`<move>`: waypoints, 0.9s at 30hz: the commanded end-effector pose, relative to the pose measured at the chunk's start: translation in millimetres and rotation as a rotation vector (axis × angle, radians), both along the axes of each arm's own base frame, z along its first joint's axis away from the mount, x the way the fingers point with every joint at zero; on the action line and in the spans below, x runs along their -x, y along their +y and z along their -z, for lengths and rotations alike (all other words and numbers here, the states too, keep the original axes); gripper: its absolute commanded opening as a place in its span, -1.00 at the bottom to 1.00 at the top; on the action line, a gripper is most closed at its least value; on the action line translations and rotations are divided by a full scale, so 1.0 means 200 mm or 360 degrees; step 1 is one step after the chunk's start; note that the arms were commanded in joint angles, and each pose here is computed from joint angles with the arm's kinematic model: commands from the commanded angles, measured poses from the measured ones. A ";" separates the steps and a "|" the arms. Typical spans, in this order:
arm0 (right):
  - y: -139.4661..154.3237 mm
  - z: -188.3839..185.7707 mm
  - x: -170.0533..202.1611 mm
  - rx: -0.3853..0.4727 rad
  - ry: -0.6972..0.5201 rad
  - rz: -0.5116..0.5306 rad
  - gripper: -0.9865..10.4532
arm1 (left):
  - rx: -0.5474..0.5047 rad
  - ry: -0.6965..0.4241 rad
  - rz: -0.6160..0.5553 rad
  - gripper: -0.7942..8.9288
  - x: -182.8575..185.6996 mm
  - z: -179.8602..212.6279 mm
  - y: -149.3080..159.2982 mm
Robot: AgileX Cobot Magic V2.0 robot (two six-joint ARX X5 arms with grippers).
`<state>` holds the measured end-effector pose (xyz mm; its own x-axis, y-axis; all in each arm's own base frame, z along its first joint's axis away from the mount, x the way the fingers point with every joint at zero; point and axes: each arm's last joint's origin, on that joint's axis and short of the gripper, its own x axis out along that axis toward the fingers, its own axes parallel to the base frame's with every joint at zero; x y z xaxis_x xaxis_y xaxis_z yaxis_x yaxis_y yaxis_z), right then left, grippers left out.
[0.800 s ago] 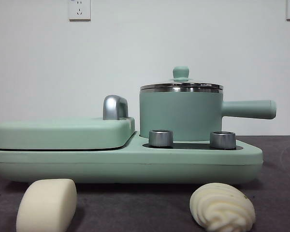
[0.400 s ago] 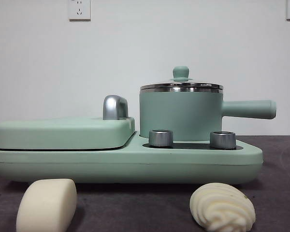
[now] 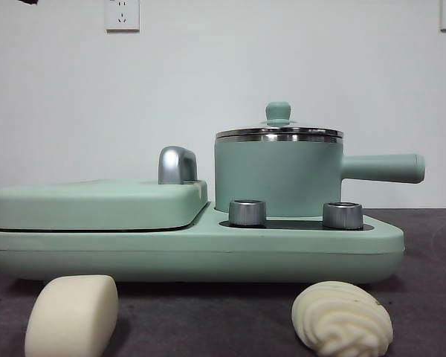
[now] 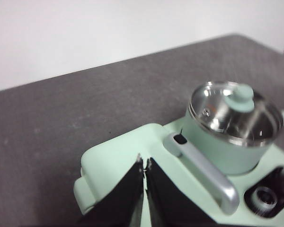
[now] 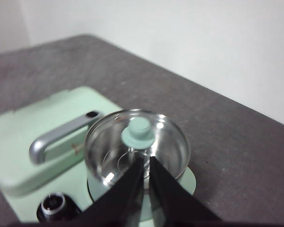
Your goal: Put the buns in a small steamer
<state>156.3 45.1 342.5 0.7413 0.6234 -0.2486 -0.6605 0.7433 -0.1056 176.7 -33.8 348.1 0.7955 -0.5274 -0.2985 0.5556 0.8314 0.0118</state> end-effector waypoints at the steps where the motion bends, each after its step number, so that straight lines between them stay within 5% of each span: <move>1: 0.01 -0.03 0.00 0.0119 -0.0101 -0.0014 -0.54 | -0.0109 -0.0125 0.0063 -0.74 0.00 -0.04 -0.01; 7: 0.01 -0.02 0.00 0.0133 -0.0094 0.0022 -0.36 | -0.0104 -0.0143 0.0081 -0.30 0.00 -0.04 -0.02; 16: 0.01 -0.02 0.00 0.0116 -0.0081 0.0027 -0.36 | -0.0008 -0.0126 0.0189 -0.31 -0.03 -0.04 -0.11; 27: 0.01 -0.02 0.00 0.0056 -0.0034 0.0045 -0.36 | 0.0100 -0.0178 0.0521 -0.32 -0.24 0.06 -0.45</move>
<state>155.8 47.2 340.5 0.7611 0.5873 -0.2752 -0.6374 0.7559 -0.1497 220.5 -118.7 332.1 0.6121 -0.7658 -0.1971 0.7871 0.6141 0.0584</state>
